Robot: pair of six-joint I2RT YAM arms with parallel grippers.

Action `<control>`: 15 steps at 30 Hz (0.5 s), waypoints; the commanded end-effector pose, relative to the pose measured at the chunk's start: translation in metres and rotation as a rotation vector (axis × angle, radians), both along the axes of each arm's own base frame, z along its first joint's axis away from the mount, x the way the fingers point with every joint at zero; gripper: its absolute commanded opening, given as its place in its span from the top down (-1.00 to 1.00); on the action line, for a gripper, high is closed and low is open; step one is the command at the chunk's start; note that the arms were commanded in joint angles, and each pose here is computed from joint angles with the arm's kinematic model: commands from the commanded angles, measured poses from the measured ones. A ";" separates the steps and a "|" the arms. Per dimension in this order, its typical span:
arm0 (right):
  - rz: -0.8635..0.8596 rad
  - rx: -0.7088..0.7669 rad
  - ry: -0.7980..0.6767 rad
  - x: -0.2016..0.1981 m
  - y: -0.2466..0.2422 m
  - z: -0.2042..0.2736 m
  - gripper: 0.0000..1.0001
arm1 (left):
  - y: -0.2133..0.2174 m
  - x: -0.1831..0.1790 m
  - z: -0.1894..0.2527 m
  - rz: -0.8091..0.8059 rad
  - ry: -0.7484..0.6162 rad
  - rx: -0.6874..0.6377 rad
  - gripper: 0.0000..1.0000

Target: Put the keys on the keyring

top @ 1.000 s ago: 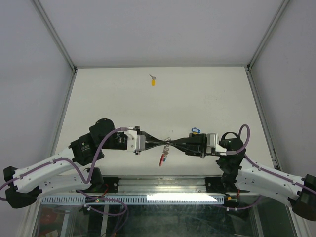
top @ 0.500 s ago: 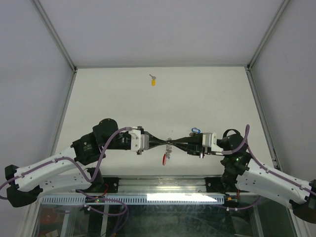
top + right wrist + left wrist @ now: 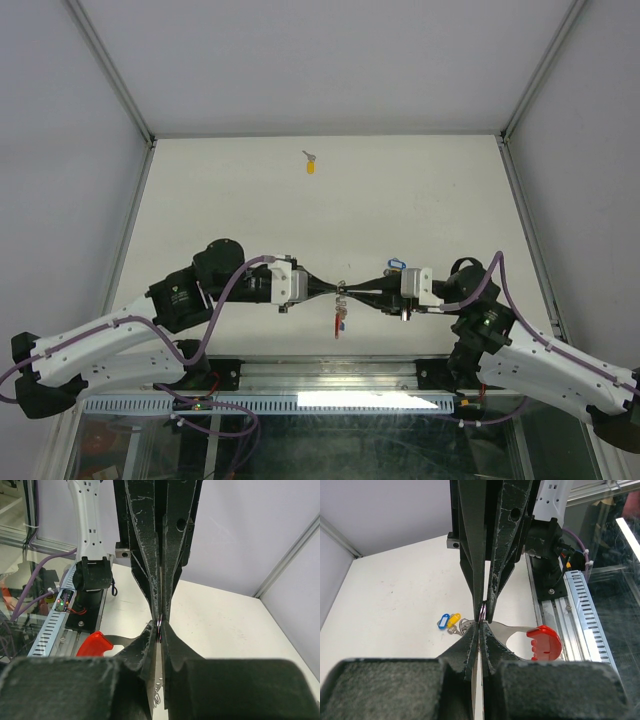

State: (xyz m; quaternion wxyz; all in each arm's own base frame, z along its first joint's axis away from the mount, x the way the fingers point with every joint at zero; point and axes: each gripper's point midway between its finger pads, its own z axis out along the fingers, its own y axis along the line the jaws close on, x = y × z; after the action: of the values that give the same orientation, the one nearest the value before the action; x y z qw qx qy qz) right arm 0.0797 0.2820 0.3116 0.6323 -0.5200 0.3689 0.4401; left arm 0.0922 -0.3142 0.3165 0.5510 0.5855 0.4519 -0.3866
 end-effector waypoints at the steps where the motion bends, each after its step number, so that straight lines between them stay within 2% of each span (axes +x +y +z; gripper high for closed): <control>1: 0.002 0.055 -0.046 -0.004 -0.005 0.030 0.81 | -0.001 0.005 0.032 0.018 -0.057 -0.062 1.00; 12: -0.019 0.033 -0.037 -0.001 -0.005 0.028 0.69 | -0.003 0.006 0.029 0.012 -0.061 -0.039 1.00; 15: -0.033 0.029 -0.034 0.002 -0.006 0.028 0.82 | -0.002 0.006 0.029 0.012 -0.062 -0.036 1.00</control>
State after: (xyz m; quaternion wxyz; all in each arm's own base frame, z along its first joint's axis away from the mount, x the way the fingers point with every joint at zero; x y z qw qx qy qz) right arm 0.0813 0.2810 0.3065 0.6215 -0.5279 0.3848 0.4324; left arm 0.0970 -0.3171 0.3127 0.5442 0.5948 0.4591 -0.3731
